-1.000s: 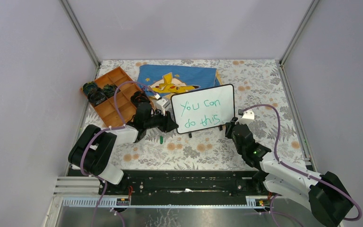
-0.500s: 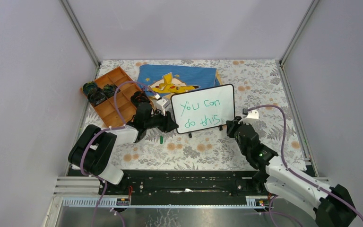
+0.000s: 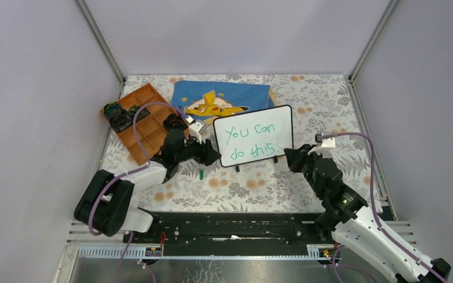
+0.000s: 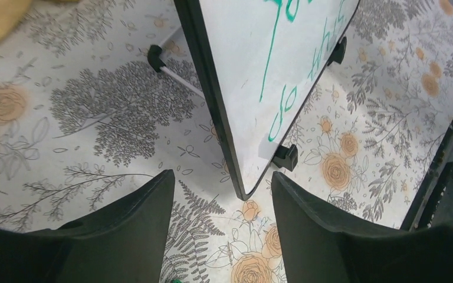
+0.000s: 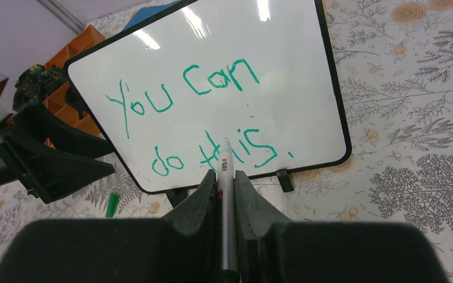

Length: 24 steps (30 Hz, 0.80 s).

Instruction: Write a sentence on the whiteboard

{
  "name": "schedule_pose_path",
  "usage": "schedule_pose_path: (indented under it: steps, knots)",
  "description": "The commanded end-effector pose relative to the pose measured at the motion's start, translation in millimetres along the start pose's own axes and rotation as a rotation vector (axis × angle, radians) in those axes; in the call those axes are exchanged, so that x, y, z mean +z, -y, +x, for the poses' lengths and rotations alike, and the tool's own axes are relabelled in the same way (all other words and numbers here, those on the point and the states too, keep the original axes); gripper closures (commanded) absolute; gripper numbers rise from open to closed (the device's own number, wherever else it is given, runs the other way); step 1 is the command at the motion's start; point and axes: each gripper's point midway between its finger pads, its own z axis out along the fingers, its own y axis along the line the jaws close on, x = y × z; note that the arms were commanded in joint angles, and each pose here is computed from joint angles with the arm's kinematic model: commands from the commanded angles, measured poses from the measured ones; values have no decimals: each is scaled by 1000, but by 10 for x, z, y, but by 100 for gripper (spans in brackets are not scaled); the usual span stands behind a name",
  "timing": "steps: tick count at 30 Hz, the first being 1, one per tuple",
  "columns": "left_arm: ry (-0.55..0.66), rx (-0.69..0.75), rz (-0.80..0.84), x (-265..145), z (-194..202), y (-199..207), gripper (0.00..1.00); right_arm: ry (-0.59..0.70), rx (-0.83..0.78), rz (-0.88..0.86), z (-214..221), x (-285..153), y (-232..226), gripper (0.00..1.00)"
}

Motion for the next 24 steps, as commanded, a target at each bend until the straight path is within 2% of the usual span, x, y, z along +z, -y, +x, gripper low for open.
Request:
schedule_pose_path:
  steps: [1, 4, 7, 9, 11, 13, 16, 19, 21, 24]
  knots:
    - [21, -23, -65, -128, -22, -37, 31, -28, -8, -50, -147, -129, -138, 100]
    - [44, -45, -120, -300, -124, -19, 23, -31, -26, -92, -223, -196, -222, 100]
    - [82, -109, -311, -584, -351, -169, 17, -55, -53, -112, -252, -260, -263, 100]
    - [158, -221, -495, -862, -545, -335, 12, -64, -72, -119, -276, -303, -272, 100]
    - [250, -310, -643, -1132, -680, -467, 2, -61, -80, -127, -297, -331, -280, 100]
    - [337, -431, -721, -1320, -757, -529, 1, -58, -80, -141, -302, -350, -295, 100]
    - [401, -612, -736, -1454, -736, -567, 1, -74, -81, -134, -259, -363, -268, 100]
    - [394, -689, -731, -1486, -664, -579, 1, -90, -88, -132, -188, -376, -236, 100]
    - [332, -630, -708, -1455, -640, -532, 1, -95, -87, -141, -147, -385, -229, 100]
    - [172, -523, -636, -1374, -554, -391, 1, -86, -84, -143, -148, -399, -220, 100]
